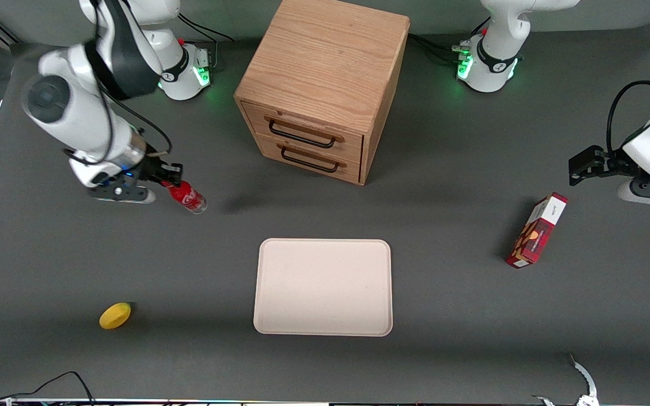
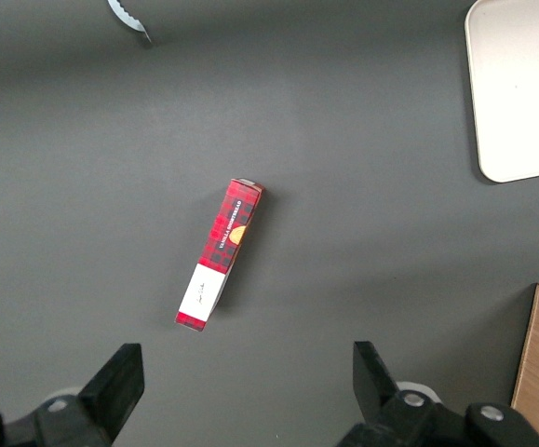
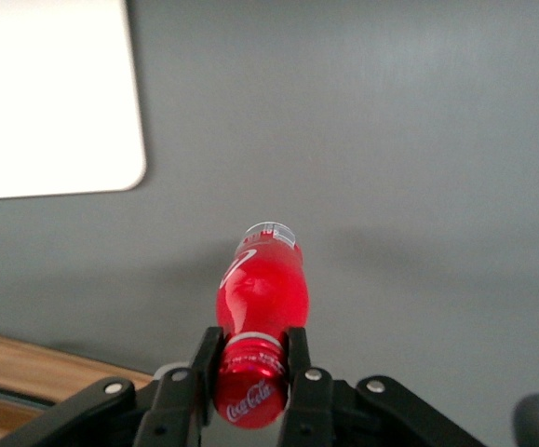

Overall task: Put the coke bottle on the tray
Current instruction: 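Carry the held bottle over to the edge of the beige tray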

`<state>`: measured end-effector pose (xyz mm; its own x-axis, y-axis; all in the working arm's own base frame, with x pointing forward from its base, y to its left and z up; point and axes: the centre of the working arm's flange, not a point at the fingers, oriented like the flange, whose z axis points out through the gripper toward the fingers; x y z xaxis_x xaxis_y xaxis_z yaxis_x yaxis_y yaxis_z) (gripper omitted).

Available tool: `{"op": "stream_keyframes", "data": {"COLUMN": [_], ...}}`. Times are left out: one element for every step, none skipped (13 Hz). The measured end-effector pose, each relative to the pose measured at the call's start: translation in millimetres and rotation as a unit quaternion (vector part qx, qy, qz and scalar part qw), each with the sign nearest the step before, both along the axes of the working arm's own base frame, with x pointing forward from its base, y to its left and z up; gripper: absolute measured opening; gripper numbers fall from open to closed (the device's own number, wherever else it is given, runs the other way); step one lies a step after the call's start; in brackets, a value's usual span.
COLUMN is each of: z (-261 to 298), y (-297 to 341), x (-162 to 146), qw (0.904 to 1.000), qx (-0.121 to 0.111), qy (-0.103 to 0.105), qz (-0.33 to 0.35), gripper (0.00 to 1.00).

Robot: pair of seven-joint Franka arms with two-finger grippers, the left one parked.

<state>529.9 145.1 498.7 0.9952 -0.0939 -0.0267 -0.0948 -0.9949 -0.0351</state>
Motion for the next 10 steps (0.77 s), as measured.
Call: {"op": "stream_keyframes", "data": {"z": [37.6,69.0,91.1,101.4,99.5,86.0,61.9,31.4,-4.5,-38.4], "y": [1.9,4.7,8.8,16.3,29.3,47.8,69.4,90.4,111.6,128.1], "x": [8.5,18.3,31.3,49.2,72.4,96.4,118.7,138.9,157.4,171.2], "qw": [1.0,0.9999,0.9998,0.9997,0.9995,0.9988,0.9977,0.9964,0.9941,0.9911], "qx": [0.004,0.008,0.014,0.021,0.031,0.041,0.046,0.048,0.051,0.057], "qy": [-0.006,-0.007,-0.003,0.003,0.005,0.008,0.012,0.009,-0.001,-0.009], "qz": [0.004,0.008,0.01,0.007,-0.006,-0.026,-0.048,-0.07,-0.096,-0.12], "gripper": [0.33,0.33,0.33,0.33,0.33,0.33,0.33,0.33,0.33,0.33]}}
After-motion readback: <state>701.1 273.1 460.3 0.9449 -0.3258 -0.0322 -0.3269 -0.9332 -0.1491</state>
